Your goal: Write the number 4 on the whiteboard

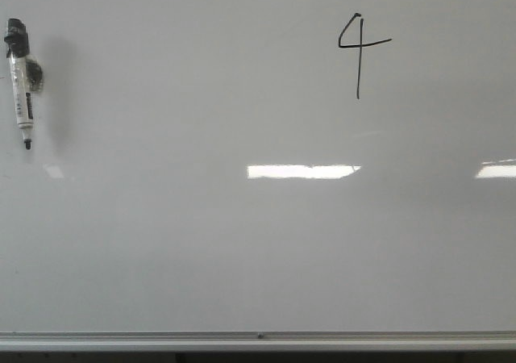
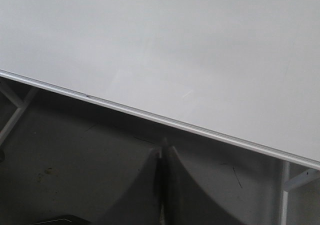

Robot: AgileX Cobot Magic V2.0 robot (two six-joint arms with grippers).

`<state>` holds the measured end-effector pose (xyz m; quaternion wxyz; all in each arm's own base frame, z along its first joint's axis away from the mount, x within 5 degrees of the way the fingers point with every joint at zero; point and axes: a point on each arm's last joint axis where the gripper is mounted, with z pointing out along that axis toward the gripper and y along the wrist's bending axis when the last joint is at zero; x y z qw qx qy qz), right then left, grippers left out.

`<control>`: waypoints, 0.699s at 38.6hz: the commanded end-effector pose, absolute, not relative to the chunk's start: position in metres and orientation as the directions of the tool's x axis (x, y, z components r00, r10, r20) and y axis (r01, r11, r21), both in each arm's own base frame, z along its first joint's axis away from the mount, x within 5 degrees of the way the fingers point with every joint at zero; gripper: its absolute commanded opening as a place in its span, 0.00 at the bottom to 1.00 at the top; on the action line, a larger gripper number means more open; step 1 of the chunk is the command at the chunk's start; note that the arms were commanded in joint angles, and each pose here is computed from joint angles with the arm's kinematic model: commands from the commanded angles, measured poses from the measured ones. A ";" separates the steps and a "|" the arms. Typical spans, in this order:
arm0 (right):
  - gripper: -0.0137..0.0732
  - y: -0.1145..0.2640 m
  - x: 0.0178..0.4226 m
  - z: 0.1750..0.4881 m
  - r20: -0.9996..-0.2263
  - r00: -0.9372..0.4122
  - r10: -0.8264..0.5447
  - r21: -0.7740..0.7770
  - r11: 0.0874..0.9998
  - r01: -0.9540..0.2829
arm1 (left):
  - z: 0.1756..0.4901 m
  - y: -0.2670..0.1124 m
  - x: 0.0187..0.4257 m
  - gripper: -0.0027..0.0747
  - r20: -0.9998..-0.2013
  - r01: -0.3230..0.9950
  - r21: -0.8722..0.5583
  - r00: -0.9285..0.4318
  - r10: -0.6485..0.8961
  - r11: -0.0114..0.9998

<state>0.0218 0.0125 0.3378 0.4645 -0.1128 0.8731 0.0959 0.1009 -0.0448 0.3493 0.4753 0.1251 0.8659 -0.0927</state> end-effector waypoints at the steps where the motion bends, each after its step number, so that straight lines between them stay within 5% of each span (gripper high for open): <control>1: 0.08 0.012 0.027 0.350 -0.877 -0.473 -0.082 0.057 0.961 -0.272 | 0.363 -0.046 0.102 0.01 -0.890 0.320 -0.060 -0.447 0.094 0.946; 22: 0.08 0.012 0.026 0.350 -0.876 -0.475 -0.083 0.057 0.961 -0.272 | 0.363 -0.045 0.100 0.01 -0.895 0.321 -0.064 -0.438 0.089 0.945; 27: 0.08 0.012 0.026 0.349 -0.875 -0.476 -0.083 0.057 0.961 -0.272 | 0.368 -0.029 0.093 0.01 -0.917 0.233 -0.072 -0.398 0.027 0.970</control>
